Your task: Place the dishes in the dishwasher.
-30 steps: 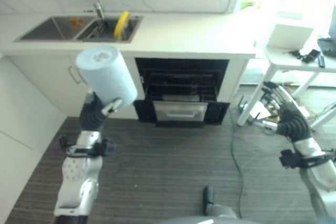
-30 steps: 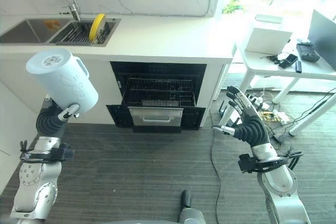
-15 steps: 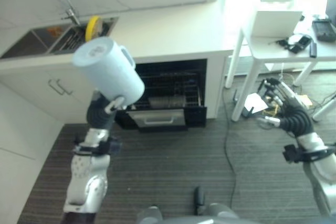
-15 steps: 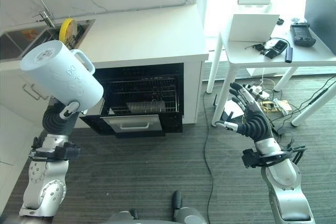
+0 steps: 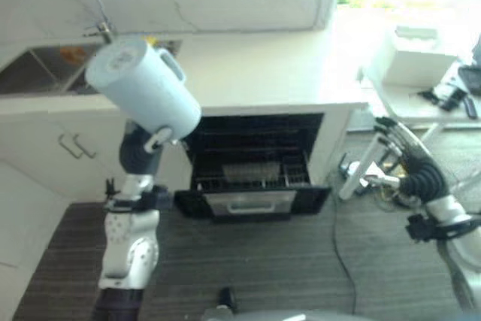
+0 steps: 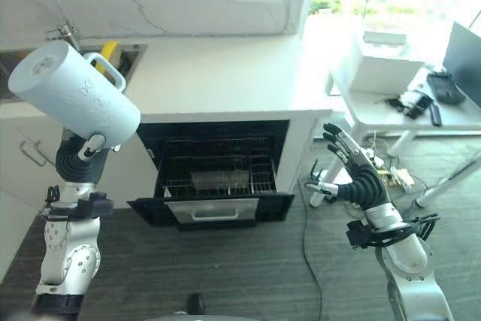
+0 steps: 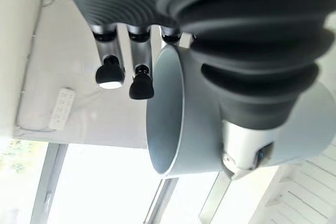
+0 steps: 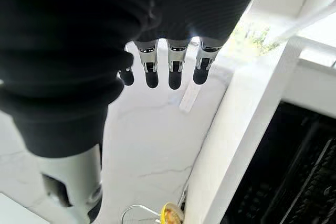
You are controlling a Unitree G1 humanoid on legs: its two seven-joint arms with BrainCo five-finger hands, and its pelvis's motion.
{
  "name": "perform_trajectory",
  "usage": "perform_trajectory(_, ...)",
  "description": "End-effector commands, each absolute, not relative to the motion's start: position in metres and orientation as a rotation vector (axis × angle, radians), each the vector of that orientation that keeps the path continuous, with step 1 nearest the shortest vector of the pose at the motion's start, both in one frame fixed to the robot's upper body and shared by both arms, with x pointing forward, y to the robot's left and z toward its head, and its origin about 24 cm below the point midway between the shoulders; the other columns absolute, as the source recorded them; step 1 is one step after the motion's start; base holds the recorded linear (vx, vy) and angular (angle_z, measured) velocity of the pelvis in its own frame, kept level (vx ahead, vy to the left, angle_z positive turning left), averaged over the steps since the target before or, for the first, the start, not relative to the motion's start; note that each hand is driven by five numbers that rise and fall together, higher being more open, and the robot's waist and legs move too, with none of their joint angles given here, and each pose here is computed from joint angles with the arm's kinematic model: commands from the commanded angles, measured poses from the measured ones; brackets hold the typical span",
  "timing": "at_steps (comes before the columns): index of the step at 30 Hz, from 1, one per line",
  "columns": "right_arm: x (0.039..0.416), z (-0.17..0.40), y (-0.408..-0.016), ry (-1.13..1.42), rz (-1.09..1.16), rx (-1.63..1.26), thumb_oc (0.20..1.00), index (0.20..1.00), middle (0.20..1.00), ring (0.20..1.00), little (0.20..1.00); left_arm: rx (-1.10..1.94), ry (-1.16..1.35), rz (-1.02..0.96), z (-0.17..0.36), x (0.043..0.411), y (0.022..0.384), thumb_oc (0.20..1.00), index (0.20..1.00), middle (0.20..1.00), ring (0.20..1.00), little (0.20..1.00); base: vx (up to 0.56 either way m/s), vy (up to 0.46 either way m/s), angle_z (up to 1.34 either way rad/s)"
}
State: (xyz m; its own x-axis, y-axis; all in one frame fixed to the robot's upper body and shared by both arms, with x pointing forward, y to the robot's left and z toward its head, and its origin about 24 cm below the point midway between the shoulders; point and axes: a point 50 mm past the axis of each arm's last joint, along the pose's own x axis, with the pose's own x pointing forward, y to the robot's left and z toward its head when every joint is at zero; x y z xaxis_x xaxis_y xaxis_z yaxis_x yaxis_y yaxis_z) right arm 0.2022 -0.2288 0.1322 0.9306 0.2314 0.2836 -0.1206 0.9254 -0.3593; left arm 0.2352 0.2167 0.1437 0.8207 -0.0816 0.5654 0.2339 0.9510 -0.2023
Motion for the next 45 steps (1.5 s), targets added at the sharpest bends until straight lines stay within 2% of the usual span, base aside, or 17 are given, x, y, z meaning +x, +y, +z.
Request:
perform_trajectory(1, 0.211, 0.155, -0.227, -0.449, 0.162, -0.365, 1.000, 1.000, 1.000, 1.000, 1.000, -0.163, -0.668, -0.239, 0.167, 0.225, 0.218, 0.200, 0.200, 0.200, 0.200, 0.200, 0.14, 0.175, 0.17)
perform_trajectory(6, 0.208, 0.148, -0.221, -0.436, 0.186, -0.340, 1.000, 1.000, 1.000, 1.000, 1.000, -0.122, -0.649, -0.237, 0.166, 0.222, 0.218, 0.200, 0.200, 0.200, 0.200, 0.200, 0.10, 0.095, -0.06)
perform_trajectory(14, 0.215, 0.146, -0.221, -0.398, 0.183, -0.305, 1.000, 1.000, 1.000, 1.000, 1.000, -0.136, -0.633, -0.251, 0.168, 0.226, 0.208, 0.200, 0.200, 0.200, 0.200, 0.200, 0.09, -0.181, 0.13)
perform_trajectory(20, 0.221, 0.148, -0.216, -0.392, 0.182, -0.308, 1.000, 1.000, 1.000, 1.000, 1.000, -0.137, -0.583, -0.143, 0.158, 0.229, 0.207, 0.200, 0.200, 0.200, 0.200, 0.200, 0.06, -0.163, 0.09)
perform_trajectory(23, 0.229, 0.146, -0.202, -0.373, 0.269, -0.241, 1.000, 1.000, 1.000, 1.000, 1.000, -0.081, -0.598, -0.051, 0.153, 0.234, 0.201, 0.200, 0.200, 0.200, 0.200, 0.200, 0.04, -0.165, -0.07)
perform_trajectory(33, 0.238, 0.147, -0.180, -0.341, 0.450, -0.122, 1.000, 1.000, 1.000, 1.000, 1.000, 0.007, -0.578, -0.082, 0.146, 0.246, 0.189, 0.200, 0.200, 0.200, 0.200, 0.200, 0.05, -0.110, 0.03)
perform_trajectory(40, 0.244, 0.157, -0.173, -0.357, 0.508, -0.099, 1.000, 1.000, 1.000, 1.000, 1.000, 0.094, -0.609, -0.070, 0.139, 0.247, 0.174, 0.200, 0.200, 0.200, 0.200, 0.200, 0.10, 0.152, -0.10)
perform_trajectory(45, 0.246, 0.159, -0.169, -0.373, 0.502, -0.037, 1.000, 1.000, 1.000, 1.000, 1.000, 0.119, -0.595, -0.063, 0.139, 0.265, 0.165, 0.200, 0.200, 0.200, 0.200, 0.200, 0.09, 0.313, 0.08)
